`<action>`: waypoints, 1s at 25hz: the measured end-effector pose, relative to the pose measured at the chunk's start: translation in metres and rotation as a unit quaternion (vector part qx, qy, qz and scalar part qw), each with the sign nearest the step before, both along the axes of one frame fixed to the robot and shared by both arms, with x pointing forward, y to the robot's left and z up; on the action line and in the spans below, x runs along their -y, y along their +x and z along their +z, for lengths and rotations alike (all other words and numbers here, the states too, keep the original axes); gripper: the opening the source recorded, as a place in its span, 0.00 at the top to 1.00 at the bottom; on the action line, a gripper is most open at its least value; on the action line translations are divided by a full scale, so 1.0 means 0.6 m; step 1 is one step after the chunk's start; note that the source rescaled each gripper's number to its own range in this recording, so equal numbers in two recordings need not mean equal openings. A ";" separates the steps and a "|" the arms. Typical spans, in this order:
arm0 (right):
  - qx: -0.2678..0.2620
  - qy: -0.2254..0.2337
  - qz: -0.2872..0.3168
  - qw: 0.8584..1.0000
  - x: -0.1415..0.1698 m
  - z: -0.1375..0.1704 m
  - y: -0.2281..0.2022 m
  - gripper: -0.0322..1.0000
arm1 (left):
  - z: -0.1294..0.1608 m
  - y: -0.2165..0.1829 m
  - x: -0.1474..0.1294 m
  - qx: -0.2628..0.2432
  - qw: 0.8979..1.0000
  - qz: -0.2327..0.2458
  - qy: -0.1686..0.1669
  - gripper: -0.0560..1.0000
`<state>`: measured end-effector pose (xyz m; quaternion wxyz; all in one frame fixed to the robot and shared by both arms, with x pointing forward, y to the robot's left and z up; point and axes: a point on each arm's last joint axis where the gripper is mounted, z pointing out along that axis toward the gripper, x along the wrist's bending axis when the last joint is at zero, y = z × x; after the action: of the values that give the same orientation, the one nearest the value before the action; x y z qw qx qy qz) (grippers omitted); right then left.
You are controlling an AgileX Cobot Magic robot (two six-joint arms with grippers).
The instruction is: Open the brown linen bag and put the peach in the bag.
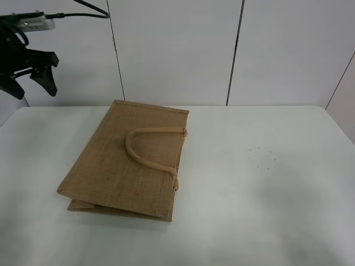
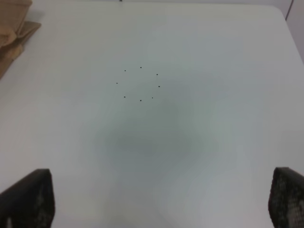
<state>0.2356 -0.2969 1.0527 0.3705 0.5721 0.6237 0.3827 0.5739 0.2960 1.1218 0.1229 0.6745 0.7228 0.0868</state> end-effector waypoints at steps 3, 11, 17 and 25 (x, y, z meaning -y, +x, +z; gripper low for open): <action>0.000 0.000 0.000 1.000 0.000 0.000 0.000 0.00 | 0.018 -0.080 0.004 0.009 1.000 -0.003 0.000 0.00; 0.000 0.000 0.000 1.000 0.000 0.000 0.000 0.00 | -0.021 -0.311 -0.002 0.022 1.000 -0.005 0.009 0.00; 0.000 0.000 0.000 1.000 0.000 0.000 0.000 0.00 | -0.101 -0.439 -0.005 0.067 0.998 -0.012 0.014 0.00; 0.000 0.000 0.000 1.000 0.000 0.000 0.000 0.00 | -0.137 -0.525 -0.006 0.211 0.977 -0.010 0.013 0.01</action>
<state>0.2356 -0.2969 1.0527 0.3705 0.5721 0.6237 0.3827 0.2592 0.2996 1.0399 0.2648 0.6498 0.6724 0.2356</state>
